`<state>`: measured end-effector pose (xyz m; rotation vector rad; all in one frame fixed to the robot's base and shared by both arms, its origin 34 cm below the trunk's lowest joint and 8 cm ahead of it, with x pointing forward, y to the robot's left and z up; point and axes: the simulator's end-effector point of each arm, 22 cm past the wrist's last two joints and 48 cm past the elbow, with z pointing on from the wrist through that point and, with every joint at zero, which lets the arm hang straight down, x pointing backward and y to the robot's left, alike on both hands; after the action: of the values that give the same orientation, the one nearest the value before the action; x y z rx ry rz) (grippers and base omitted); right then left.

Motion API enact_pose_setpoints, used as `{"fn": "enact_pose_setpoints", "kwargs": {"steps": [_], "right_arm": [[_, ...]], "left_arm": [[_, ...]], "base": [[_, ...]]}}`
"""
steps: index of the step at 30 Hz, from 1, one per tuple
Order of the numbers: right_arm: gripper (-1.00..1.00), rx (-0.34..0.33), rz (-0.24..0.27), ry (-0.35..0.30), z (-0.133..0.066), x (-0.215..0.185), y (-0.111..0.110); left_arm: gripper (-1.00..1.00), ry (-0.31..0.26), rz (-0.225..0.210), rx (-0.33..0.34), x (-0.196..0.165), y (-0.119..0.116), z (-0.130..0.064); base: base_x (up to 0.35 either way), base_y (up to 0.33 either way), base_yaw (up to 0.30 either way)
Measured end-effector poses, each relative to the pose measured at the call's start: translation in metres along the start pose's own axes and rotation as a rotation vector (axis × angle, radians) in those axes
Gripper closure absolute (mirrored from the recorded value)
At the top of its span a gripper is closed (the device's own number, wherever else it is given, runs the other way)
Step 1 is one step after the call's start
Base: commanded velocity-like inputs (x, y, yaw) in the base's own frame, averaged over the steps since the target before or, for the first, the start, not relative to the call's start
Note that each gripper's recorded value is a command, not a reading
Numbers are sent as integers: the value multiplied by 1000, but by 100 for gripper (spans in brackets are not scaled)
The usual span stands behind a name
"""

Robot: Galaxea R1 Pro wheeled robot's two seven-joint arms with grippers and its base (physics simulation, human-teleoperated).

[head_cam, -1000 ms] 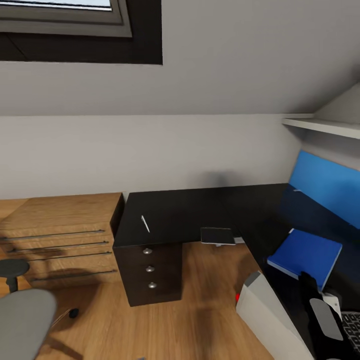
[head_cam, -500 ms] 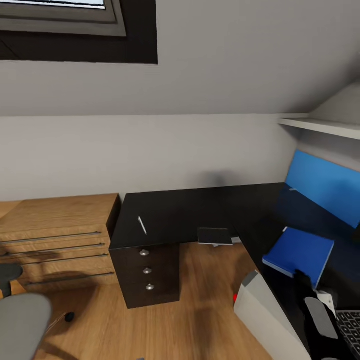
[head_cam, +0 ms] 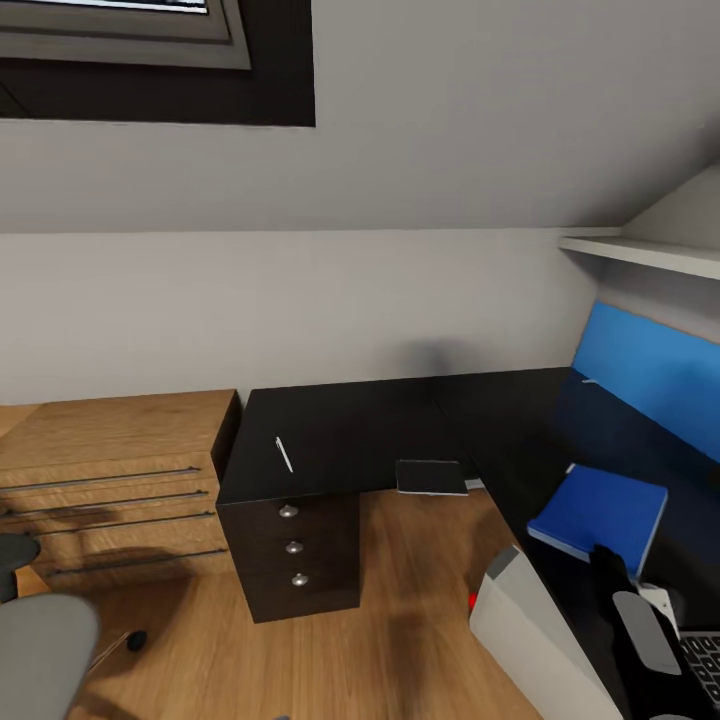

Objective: In the bedroom, organize the workspace by keeping the computer under the desk, ensuring the monitor is on the desk, placing the keyboard on the desk next to the monitor, placing the mouse on the desk next to the keyboard, moving the folder from the swivel chair onto the desk next to the mouse, stacking the notebook on top of the folder with the pen on top of the notebook, and positioning the swivel chair next to the desk.

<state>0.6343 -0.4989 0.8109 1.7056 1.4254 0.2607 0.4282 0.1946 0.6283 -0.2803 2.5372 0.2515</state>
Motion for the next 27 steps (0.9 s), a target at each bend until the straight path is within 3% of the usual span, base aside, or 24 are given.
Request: {"fn": "enact_pose_setpoints", "kwargs": {"steps": [7,27], "right_arm": [[100,40,-3,-5,1,-4,-9],[100,41,-9,-8,1,-5,-8]], "left_arm": [[-100,0,0,0,0,0,0],[-100,0,0,2,0,-1,0]], "base": [[0,0,0],[29,0,0]]}}
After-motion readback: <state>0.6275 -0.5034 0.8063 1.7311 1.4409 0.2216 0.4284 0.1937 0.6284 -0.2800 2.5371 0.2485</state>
